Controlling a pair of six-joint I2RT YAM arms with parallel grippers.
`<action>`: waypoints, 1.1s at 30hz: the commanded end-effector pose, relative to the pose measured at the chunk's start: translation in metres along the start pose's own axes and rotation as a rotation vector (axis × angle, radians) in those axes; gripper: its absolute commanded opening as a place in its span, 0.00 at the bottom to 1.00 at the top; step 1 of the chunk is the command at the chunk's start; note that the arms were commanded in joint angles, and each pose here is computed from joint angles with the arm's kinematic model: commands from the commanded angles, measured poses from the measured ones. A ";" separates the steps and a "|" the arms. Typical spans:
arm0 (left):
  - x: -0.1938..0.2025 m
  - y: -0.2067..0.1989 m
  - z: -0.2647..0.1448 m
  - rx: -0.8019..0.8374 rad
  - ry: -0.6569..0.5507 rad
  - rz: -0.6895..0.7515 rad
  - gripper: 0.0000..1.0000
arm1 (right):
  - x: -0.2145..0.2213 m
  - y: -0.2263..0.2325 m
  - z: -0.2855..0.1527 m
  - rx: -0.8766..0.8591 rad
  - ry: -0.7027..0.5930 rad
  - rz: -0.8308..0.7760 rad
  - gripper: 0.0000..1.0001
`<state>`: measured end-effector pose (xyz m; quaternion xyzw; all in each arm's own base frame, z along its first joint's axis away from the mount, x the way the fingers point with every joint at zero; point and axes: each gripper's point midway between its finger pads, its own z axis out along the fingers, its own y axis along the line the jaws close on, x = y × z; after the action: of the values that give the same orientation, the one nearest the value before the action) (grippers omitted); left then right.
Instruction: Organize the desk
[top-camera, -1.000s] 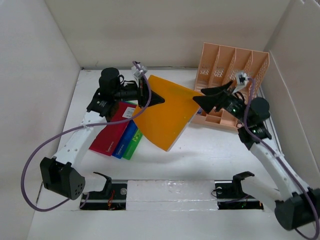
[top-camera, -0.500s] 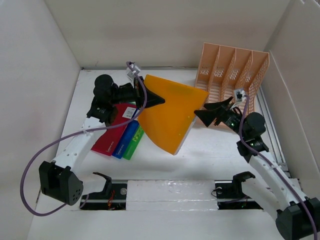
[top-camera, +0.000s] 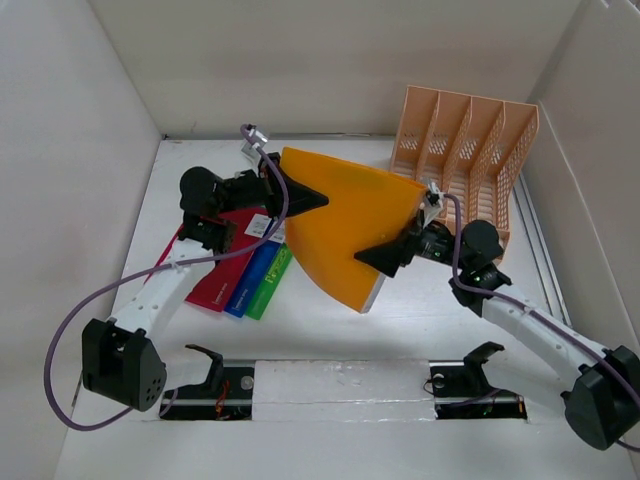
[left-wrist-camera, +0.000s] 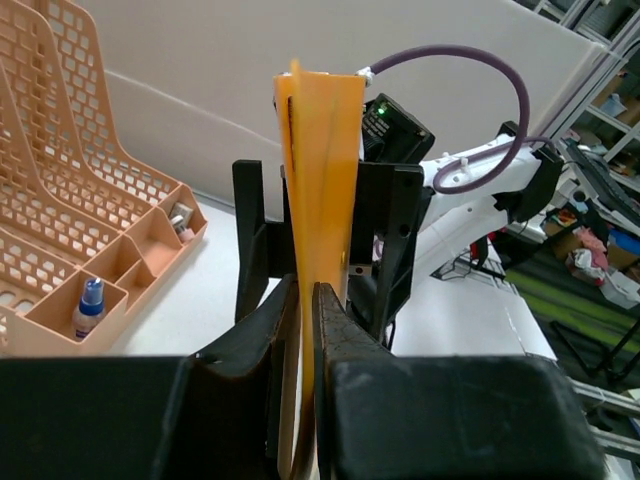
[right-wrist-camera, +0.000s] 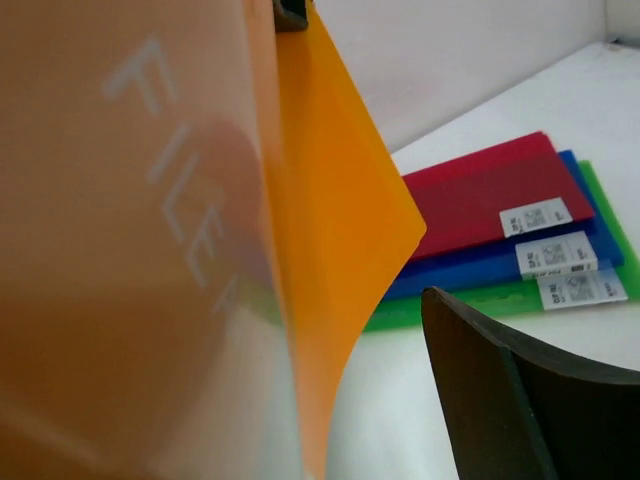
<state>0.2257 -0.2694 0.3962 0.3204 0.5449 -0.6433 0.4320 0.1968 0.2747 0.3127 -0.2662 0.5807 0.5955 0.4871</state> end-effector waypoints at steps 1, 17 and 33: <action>-0.018 -0.022 0.002 0.047 -0.062 0.080 0.00 | -0.015 0.012 0.014 -0.048 -0.037 -0.091 0.95; -0.031 0.012 -0.007 -0.247 -0.136 0.048 0.62 | -0.052 -0.058 0.005 0.366 -0.172 -0.068 0.00; -0.073 -0.025 -0.056 -0.507 -0.383 0.154 0.99 | -0.165 -0.084 -0.103 0.944 -0.516 -0.288 0.00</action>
<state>0.2302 -0.2011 0.4508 0.1205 0.5789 -0.5021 0.6310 0.3093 0.1638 0.3448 -0.0095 0.6592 0.3095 0.6852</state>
